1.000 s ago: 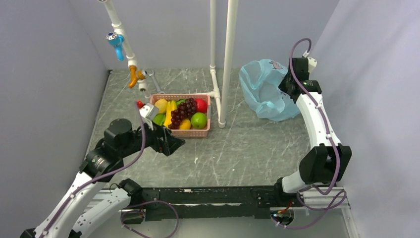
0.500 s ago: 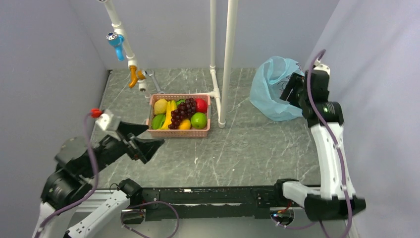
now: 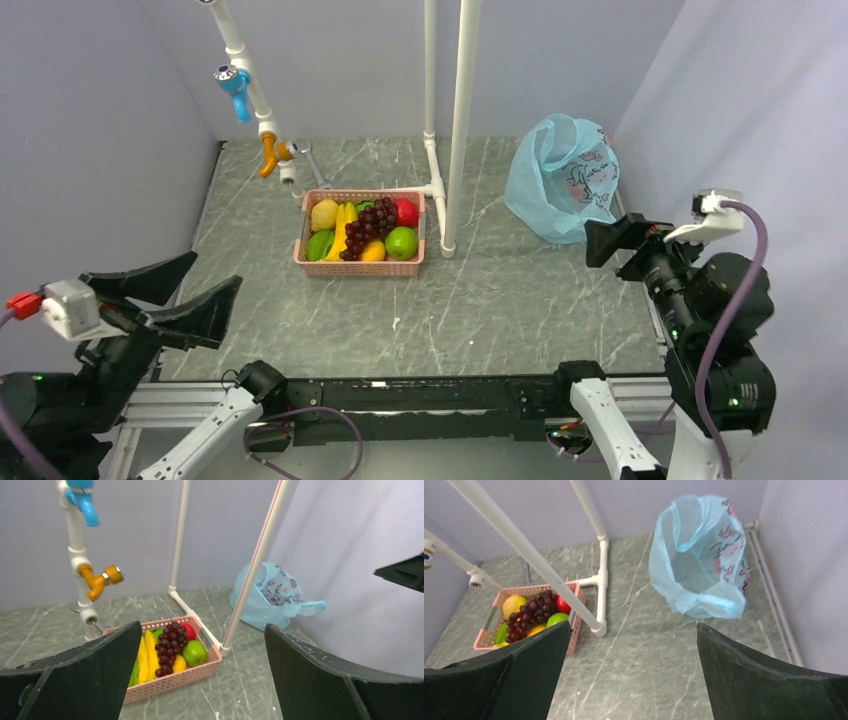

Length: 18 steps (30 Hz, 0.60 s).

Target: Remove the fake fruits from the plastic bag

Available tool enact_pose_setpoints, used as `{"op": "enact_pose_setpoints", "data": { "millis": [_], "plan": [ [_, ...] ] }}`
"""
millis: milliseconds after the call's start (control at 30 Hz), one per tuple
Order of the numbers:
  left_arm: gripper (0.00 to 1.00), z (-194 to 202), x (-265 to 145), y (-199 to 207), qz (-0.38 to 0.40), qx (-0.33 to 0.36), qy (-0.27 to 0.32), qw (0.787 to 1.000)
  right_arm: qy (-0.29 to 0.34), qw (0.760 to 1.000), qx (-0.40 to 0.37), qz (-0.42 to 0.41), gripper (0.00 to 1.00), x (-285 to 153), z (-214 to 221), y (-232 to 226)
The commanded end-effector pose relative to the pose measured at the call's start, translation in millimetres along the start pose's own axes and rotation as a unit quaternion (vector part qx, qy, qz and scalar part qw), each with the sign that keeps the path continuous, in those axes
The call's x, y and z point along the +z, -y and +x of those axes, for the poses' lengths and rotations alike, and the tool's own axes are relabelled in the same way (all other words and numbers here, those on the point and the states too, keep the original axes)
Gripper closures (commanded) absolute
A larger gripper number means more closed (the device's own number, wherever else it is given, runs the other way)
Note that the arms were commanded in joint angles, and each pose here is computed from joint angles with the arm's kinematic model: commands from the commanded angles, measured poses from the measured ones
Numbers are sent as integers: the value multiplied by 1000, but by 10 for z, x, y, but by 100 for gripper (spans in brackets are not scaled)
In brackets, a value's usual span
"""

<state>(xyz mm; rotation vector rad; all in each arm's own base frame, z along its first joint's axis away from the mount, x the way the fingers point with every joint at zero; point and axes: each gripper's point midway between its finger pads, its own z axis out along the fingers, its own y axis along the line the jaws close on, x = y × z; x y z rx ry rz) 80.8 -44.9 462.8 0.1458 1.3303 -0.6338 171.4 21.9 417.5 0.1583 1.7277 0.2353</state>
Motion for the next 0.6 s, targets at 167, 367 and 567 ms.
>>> {"op": "enact_pose_setpoints", "data": {
  "millis": [167,367,567],
  "plan": [
    [1,-523,-225,-148,-46,15,91,995,124,991,-20,43,0,-557,-578,113],
    [1,-551,-184,-148,-49,7,95,994,217,970,31,106,0,-987,-794,350],
    [1,-447,-16,-160,-60,-1,63,996,179,973,31,140,0,-783,-616,477]
  ]
}}
